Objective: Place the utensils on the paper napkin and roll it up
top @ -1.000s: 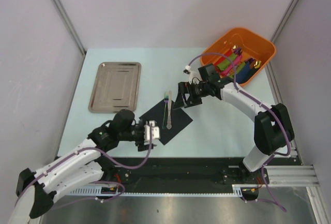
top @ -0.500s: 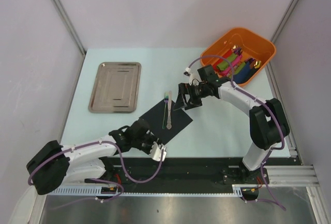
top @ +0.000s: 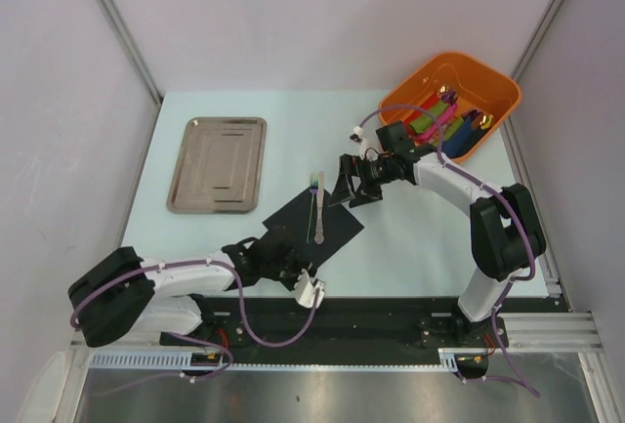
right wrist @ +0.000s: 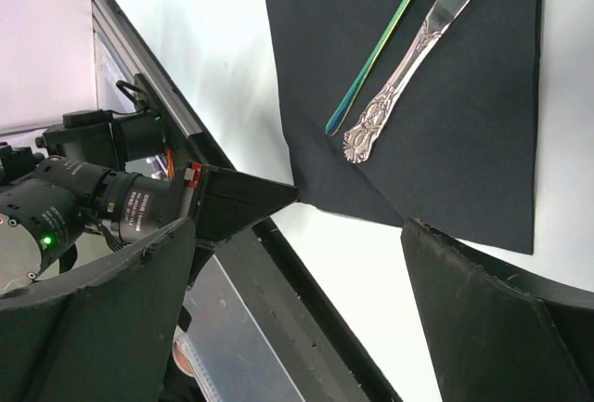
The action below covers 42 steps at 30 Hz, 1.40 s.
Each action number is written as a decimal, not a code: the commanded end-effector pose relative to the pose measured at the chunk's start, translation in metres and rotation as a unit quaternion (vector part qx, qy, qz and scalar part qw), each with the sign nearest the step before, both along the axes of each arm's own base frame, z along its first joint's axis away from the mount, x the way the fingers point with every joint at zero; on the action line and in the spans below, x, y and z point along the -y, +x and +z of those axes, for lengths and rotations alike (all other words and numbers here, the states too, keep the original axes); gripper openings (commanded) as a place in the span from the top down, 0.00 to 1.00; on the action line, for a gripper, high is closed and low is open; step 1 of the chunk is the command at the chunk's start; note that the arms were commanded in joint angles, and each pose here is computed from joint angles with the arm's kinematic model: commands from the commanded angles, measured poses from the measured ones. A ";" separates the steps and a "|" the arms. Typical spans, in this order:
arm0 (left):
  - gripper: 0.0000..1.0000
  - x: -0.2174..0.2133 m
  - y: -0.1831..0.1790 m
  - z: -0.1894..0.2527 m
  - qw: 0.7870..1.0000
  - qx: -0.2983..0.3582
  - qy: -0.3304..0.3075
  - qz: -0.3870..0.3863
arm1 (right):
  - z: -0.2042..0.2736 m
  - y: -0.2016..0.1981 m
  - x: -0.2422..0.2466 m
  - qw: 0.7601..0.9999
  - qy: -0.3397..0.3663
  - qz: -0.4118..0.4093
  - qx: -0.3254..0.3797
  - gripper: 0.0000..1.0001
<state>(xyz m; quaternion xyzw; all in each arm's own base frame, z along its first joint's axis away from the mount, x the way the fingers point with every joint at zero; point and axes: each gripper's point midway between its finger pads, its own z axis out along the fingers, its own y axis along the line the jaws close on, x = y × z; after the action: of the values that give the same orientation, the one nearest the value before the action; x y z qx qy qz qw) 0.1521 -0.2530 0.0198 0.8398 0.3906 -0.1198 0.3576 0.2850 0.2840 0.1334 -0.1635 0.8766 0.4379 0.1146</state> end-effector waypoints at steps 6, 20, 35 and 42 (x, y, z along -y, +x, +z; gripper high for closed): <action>0.82 0.007 0.008 0.001 1.000 0.008 0.012 -0.001 | 0.014 0.006 -0.003 1.000 0.023 0.000 0.014 0.02; 1.00 0.019 -0.009 0.026 0.999 -0.040 -0.025 0.000 | 0.015 0.002 -0.001 1.000 0.025 -0.003 0.015 0.02; 1.00 0.030 0.037 0.059 0.993 -0.047 -0.073 0.081 | 0.012 0.003 0.001 1.000 0.023 -0.007 0.014 0.02; 1.00 0.032 0.070 0.068 0.987 -0.056 -0.083 0.122 | 0.007 0.003 0.001 1.000 0.018 -0.009 0.009 0.03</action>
<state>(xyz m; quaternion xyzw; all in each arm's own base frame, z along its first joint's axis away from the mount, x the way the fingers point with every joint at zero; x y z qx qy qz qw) 0.2080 -0.2724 0.0726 0.7633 0.4905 -0.1353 0.3981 0.2856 0.2818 0.1292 -0.1525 0.8769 0.4419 0.1121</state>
